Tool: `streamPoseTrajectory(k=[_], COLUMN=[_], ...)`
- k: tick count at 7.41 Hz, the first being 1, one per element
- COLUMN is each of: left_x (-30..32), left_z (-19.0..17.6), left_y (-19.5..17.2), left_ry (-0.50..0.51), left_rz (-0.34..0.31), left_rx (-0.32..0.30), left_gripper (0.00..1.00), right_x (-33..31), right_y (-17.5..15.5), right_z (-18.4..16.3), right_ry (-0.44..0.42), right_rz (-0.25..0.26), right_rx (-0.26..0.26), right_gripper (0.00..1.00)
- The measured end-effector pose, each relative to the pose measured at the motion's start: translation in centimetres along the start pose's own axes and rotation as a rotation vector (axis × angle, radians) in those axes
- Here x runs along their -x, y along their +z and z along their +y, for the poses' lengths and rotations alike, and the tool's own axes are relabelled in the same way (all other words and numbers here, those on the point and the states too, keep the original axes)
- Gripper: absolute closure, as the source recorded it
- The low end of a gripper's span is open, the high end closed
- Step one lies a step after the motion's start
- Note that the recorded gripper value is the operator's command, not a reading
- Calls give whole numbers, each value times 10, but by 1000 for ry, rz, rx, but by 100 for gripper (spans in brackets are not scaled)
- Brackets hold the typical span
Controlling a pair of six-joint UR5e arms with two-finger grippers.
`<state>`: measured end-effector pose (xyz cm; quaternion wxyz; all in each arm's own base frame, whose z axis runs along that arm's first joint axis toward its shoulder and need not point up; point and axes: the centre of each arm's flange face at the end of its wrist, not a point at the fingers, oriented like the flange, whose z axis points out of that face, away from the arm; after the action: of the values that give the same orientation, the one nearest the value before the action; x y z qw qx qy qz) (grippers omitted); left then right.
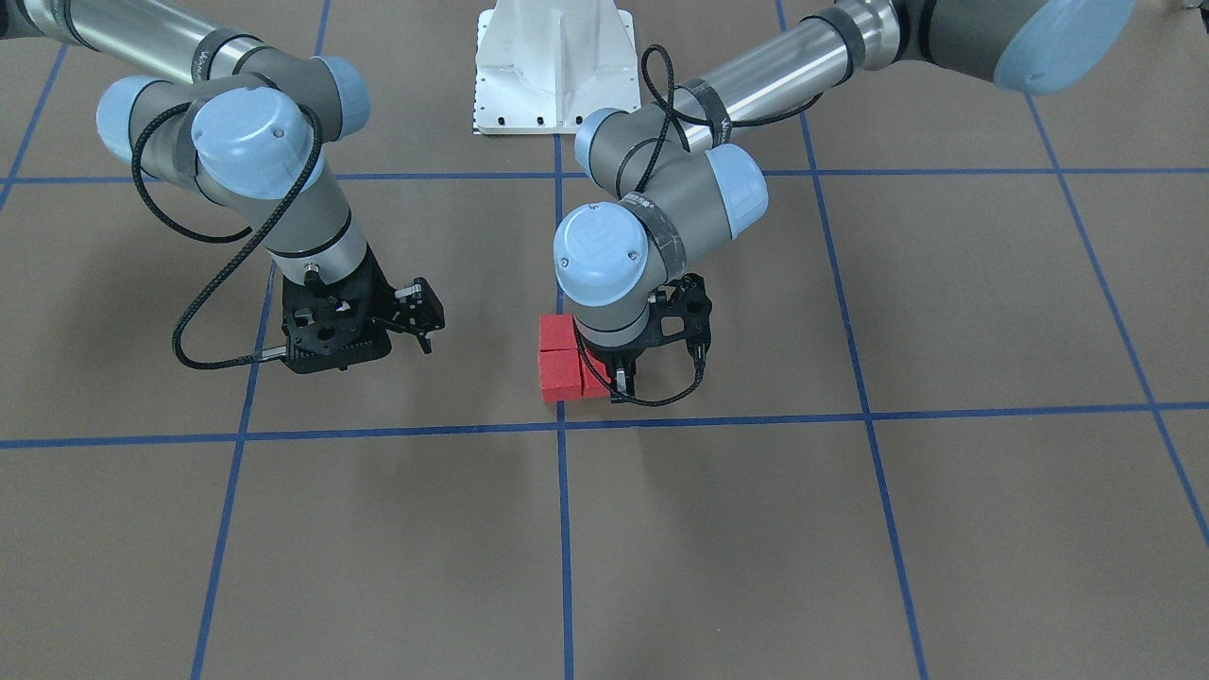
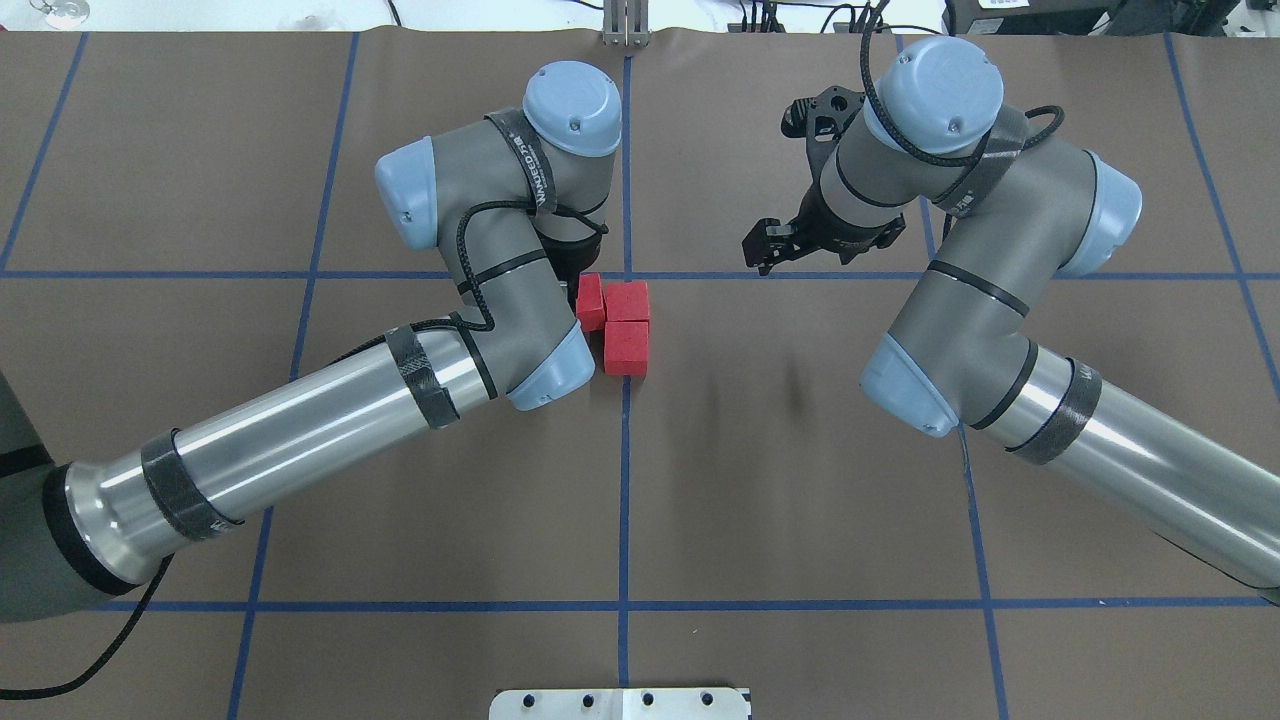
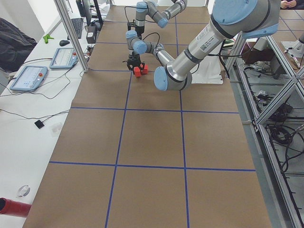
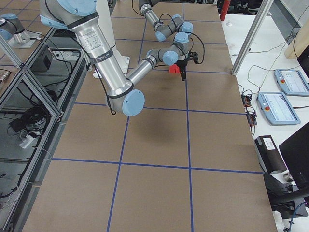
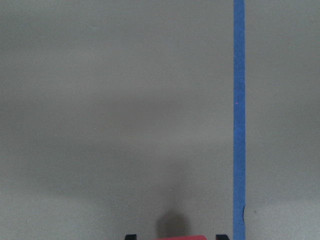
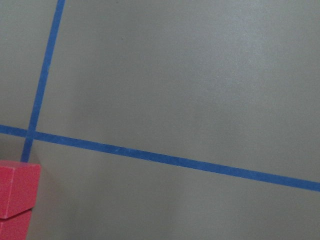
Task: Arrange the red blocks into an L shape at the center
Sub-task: 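Lower the red cube with the left gripper beside the farther placed cube and adjust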
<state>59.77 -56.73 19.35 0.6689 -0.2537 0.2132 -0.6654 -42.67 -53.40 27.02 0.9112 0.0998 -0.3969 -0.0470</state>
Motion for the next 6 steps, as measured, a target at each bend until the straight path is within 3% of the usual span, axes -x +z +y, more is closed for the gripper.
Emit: streamPoseTrajectory(k=[6], left_x=[1], left_z=[0], left_y=[2], left_ry=[0], left_rz=[-1], left_rx=[-3], left_gripper=[97], right_x=[-1], right_y=[1], right_z=[0], right_ry=[1], right_rz=[3], right_rx=[1], right_gripper=[1])
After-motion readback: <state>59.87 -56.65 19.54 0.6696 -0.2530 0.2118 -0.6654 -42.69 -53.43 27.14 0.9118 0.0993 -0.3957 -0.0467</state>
